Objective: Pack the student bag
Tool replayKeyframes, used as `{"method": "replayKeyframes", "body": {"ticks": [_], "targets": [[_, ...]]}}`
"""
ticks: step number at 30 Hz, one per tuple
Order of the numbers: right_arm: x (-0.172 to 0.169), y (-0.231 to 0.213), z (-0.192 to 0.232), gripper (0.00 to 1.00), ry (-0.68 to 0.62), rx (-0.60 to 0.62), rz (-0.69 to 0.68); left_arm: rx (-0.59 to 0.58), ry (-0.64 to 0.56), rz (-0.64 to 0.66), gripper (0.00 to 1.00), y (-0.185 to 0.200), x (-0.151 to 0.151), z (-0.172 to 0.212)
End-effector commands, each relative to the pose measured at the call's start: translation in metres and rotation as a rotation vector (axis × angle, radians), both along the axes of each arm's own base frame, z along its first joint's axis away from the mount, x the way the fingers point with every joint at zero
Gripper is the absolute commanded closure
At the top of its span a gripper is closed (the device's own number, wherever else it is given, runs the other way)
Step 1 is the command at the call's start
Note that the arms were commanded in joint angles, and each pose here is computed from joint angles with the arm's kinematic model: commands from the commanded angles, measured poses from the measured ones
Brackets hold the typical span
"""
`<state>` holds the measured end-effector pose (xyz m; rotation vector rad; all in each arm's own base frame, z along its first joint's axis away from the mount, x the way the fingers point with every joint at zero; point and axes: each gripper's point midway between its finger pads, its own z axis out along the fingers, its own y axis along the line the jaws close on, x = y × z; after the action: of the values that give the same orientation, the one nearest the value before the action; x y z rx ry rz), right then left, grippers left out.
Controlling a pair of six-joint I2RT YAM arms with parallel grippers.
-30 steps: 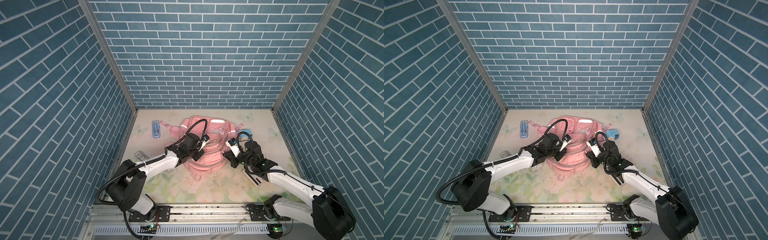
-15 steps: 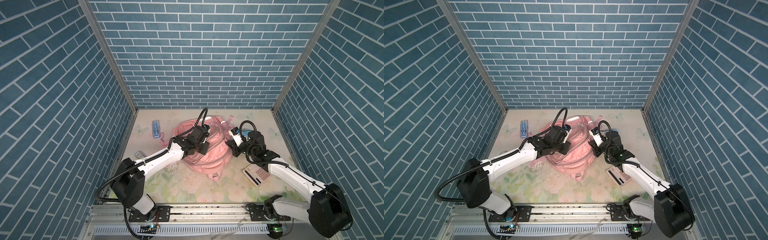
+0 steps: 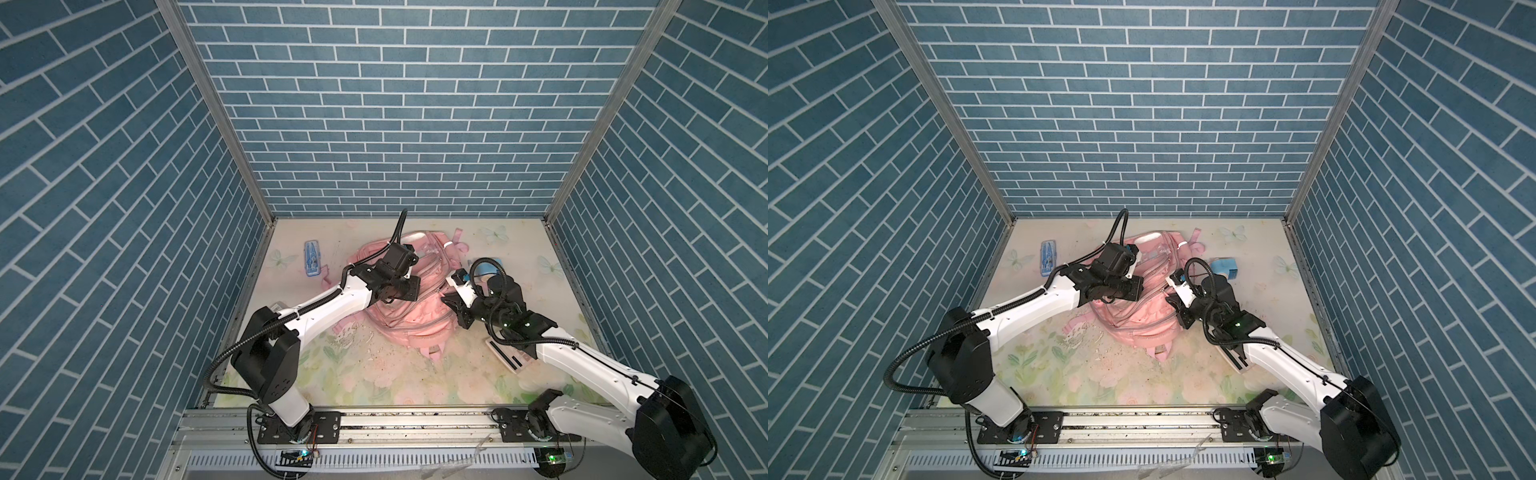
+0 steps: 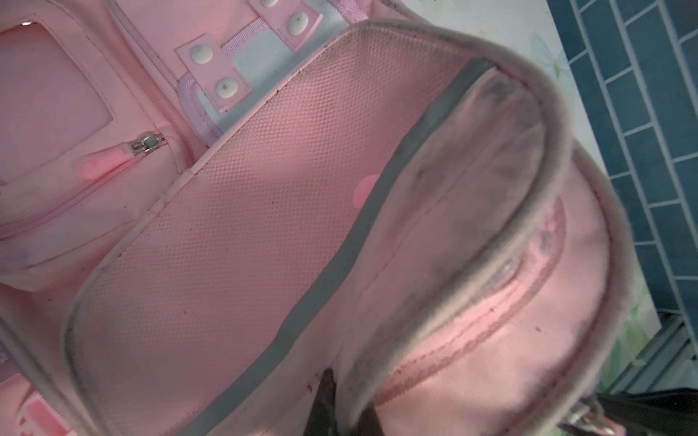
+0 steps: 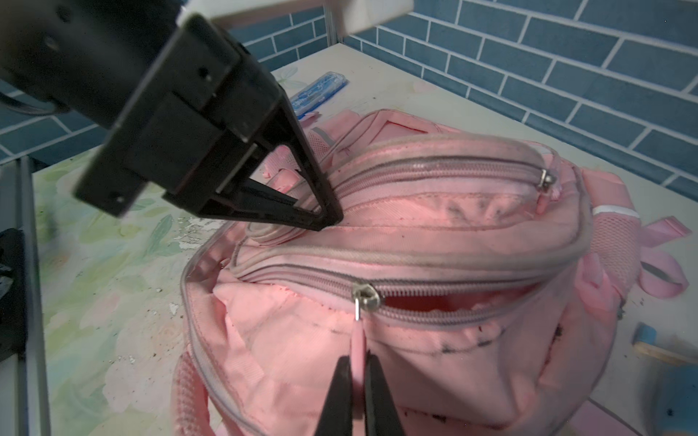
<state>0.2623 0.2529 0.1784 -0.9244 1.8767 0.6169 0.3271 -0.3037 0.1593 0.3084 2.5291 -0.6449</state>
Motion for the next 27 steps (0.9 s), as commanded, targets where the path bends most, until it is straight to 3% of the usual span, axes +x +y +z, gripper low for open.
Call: {"method": "replayKeyframes", "body": {"ticks": [1, 5, 12, 23, 27], "targets": [[0.029, -0.016, 0.013, 1.00, -0.048, -0.009, -0.132, -0.187, -0.039, 0.088, 1.00, -0.011, 0.017, 0.048], [0.046, -0.024, 0.022, 1.00, -0.065, -0.017, -0.173, -0.188, 0.005, 0.067, 1.00, -0.016, 0.014, 0.046], [0.066, -0.037, 0.030, 1.00, -0.073, -0.050, -0.243, -0.348, 0.018, 0.035, 1.00, -0.041, 0.026, 0.068], [-0.002, 0.020, 0.033, 1.00, -0.062, 0.020, 0.107, -0.489, -0.095, 0.198, 1.00, -0.014, 0.068, 0.109], [-0.018, 0.026, 0.021, 1.00, -0.034, 0.044, 0.115, -0.529, -0.098, 0.234, 1.00, -0.014, 0.074, 0.111]]}}
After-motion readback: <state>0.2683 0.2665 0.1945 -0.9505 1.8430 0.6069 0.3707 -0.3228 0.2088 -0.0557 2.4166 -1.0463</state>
